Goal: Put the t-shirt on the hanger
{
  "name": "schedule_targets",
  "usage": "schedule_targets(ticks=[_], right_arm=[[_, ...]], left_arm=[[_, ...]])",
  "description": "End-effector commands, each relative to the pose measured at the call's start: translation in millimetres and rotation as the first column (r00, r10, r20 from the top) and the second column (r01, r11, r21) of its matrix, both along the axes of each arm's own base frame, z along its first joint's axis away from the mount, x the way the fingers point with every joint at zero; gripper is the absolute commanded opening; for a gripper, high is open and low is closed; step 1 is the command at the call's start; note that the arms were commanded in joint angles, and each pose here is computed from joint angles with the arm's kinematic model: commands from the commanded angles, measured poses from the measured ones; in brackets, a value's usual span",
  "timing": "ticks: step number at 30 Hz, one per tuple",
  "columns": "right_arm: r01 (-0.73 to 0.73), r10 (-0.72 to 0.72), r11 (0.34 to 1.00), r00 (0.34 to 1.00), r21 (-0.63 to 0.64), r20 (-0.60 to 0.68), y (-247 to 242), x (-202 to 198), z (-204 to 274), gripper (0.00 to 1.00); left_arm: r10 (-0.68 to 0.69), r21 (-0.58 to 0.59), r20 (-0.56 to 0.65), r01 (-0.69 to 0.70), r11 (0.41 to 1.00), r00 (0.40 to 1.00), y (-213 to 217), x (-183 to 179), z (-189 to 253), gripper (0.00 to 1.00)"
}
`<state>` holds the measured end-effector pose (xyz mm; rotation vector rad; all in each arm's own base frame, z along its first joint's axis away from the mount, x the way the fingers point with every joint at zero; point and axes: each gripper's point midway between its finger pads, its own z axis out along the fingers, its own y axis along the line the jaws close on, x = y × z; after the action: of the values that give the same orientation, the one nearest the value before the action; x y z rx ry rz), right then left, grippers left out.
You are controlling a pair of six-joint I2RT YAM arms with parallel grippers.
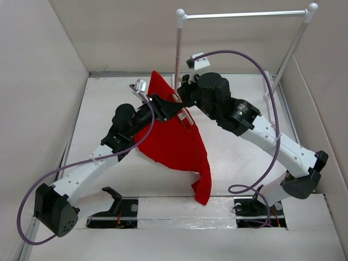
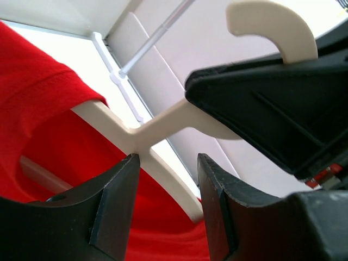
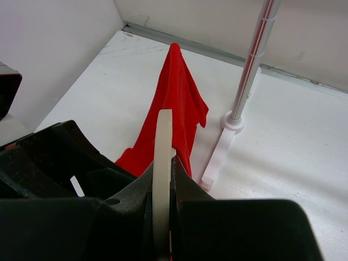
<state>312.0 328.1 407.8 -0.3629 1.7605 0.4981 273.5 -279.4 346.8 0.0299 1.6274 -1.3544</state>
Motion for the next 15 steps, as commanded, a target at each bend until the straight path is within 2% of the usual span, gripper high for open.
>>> schedule_targets(ticks=[1,5,13,15], right_arm=[[-0.018,-0.001,0.984,0.994,0.176,0.109,-10,-9,65,0.00],[-0.032,0.008,0.979,0.993,0.202,0.119,-12,-13,70,0.00],[-0.067,0.051,0.978,0.995,0.198,0.084,6,-14,51,0.00],[-0.074,0.059,0.978,0.995,0.197,0.080,10,-16,49,0.00]], left_arm=[[0.063,-0.026,0.075,-0.061,0.998,0.995,10,5,35,0.43],[0.087,0.004,0.043,-0.087,0.996,0.995,7,17,23,0.44],[0.036,-0.036,0.028,-0.035,0.999,0.999,-6,20,12,0.46],[0.039,-0.057,0.035,-0.037,0.998,0.999,-5,19,14,0.34]])
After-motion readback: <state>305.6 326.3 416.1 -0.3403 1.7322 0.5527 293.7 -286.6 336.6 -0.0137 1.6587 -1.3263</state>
